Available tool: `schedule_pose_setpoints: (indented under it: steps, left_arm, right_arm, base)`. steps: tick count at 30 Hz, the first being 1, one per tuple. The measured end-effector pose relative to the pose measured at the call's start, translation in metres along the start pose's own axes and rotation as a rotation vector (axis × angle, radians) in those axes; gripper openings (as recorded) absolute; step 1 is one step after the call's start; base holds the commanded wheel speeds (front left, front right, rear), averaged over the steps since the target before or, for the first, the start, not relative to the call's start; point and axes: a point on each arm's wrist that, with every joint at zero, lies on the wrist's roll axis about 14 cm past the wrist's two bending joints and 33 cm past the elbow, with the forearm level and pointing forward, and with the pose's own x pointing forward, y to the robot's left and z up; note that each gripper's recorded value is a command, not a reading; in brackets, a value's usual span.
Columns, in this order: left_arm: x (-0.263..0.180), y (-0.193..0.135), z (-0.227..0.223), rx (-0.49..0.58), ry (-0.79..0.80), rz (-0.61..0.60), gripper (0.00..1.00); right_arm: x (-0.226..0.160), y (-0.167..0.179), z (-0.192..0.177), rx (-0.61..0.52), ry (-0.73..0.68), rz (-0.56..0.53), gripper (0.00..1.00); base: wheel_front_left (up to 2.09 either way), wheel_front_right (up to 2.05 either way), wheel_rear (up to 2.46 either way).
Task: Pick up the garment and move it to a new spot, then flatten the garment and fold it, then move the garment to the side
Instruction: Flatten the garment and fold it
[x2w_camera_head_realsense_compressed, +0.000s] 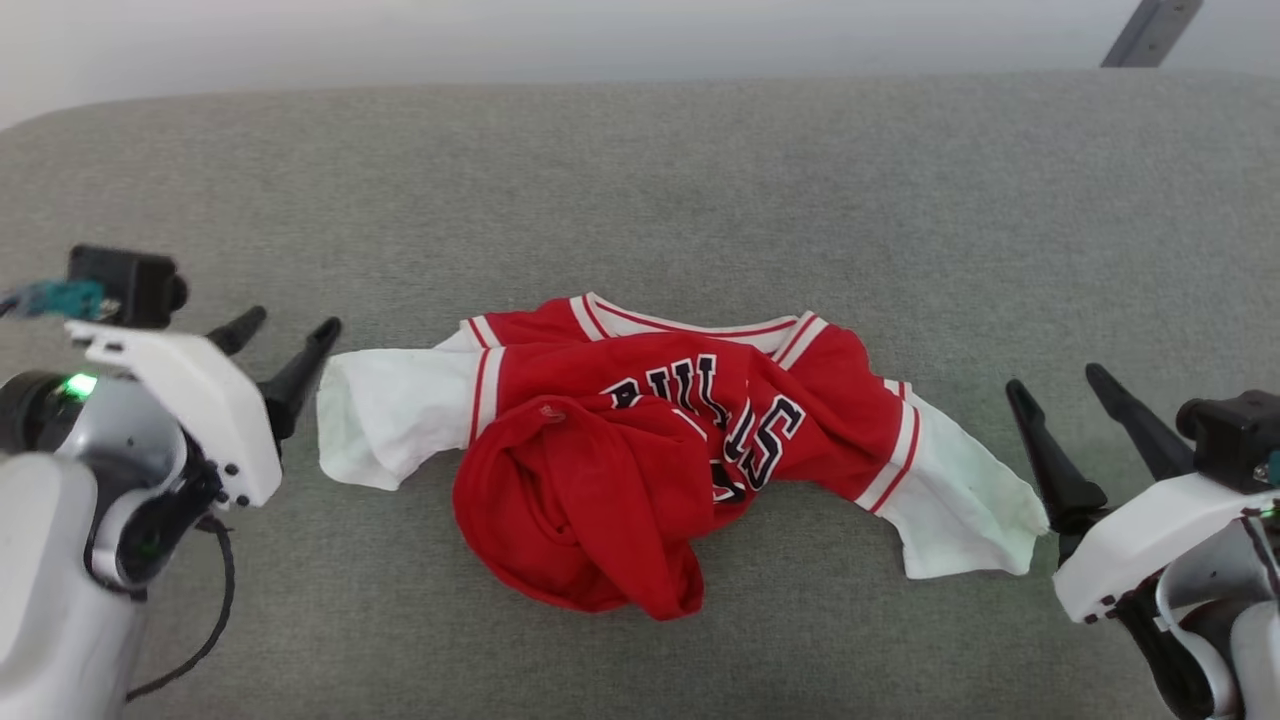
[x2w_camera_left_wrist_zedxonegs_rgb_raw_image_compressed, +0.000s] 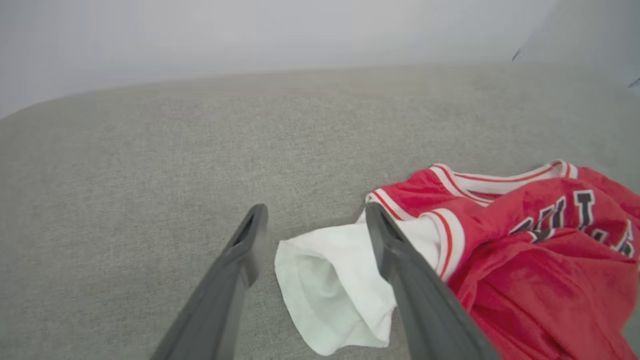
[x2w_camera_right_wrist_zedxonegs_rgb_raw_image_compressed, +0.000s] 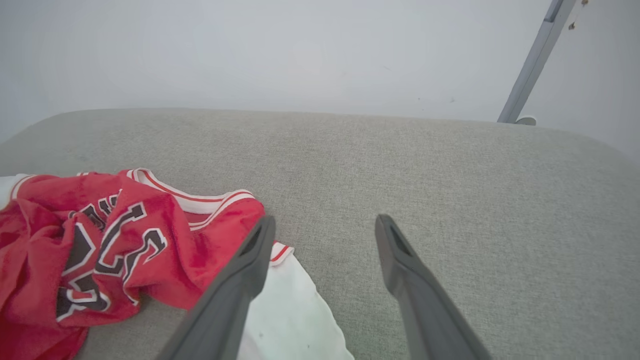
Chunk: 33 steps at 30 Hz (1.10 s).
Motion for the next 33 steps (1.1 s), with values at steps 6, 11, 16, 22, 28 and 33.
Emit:
schedule_pose_setpoints:
  steps: [6,11,16,22,28,33]
  left_arm:
    - [0.023,-0.002,-0.019,-0.009,0.229,-0.017,1.0]
    - [0.037,-0.003,-0.035,-0.058,0.397,-0.002,1.0]
    - [0.042,0.004,-0.06,-0.068,0.584,0.053,1.0]
    - [0.05,0.011,-0.087,-0.095,0.718,0.1,1.0]
    - [0.06,0.013,-0.099,-0.117,0.783,0.102,0.0]
    - [0.063,0.015,-0.099,-0.123,0.776,0.098,0.0]
  right_arm:
    - [-0.001,-0.004,-0.019,0.028,0.037,-0.024,1.0]
    - [-0.001,-0.007,-0.03,0.05,0.082,-0.029,1.0]
    - [-0.001,-0.01,-0.04,0.066,0.132,-0.029,1.0]
    - [0.003,-0.014,-0.041,0.074,0.138,-0.033,1.0]
    - [0.002,-0.014,-0.056,0.122,0.214,-0.03,1.0]
    - [-0.003,-0.004,-0.083,0.157,0.393,0.009,1.0]
  base:
    - [0.0,0.0,0.0]
    - [0.0,0.0,0.0]
    - [0.0,0.0,0.0]
    - [0.0,0.0,0.0]
    - [0.0,0.0,0.0]
    - [0.0,0.0,0.0]
